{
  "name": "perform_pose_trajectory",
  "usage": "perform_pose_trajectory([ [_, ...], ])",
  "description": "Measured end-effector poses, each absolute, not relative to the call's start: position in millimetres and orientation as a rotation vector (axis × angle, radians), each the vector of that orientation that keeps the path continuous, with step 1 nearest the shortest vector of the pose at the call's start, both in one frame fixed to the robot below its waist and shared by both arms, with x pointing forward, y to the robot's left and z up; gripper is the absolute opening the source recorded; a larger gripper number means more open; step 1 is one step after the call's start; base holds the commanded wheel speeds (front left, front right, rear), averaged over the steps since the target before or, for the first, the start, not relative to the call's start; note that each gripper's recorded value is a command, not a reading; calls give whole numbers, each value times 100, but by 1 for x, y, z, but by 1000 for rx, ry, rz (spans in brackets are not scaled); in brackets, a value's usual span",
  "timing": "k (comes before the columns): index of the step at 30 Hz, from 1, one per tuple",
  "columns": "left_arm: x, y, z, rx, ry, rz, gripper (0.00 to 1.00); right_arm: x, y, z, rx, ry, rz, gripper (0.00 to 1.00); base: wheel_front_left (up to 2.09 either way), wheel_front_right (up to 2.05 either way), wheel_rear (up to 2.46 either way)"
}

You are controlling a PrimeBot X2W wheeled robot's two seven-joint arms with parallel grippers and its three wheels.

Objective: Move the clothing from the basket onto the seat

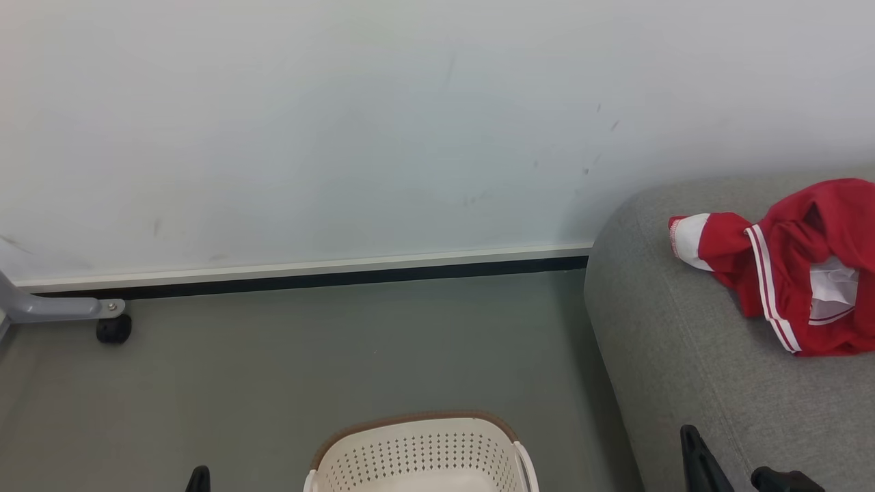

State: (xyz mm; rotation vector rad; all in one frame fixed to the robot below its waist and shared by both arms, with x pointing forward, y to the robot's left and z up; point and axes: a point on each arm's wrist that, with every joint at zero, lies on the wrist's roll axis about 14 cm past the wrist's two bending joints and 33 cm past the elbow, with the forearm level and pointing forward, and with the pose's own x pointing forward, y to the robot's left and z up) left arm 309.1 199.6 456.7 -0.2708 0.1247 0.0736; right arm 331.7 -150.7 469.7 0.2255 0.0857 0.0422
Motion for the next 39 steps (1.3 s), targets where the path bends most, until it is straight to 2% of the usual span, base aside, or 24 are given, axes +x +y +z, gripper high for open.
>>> perform_pose_trajectory([
  [39, 332, 202, 449, -761, 196, 132, 0, 349, -176, 458, 737, 185, -72, 0, 0, 0, 0],
])
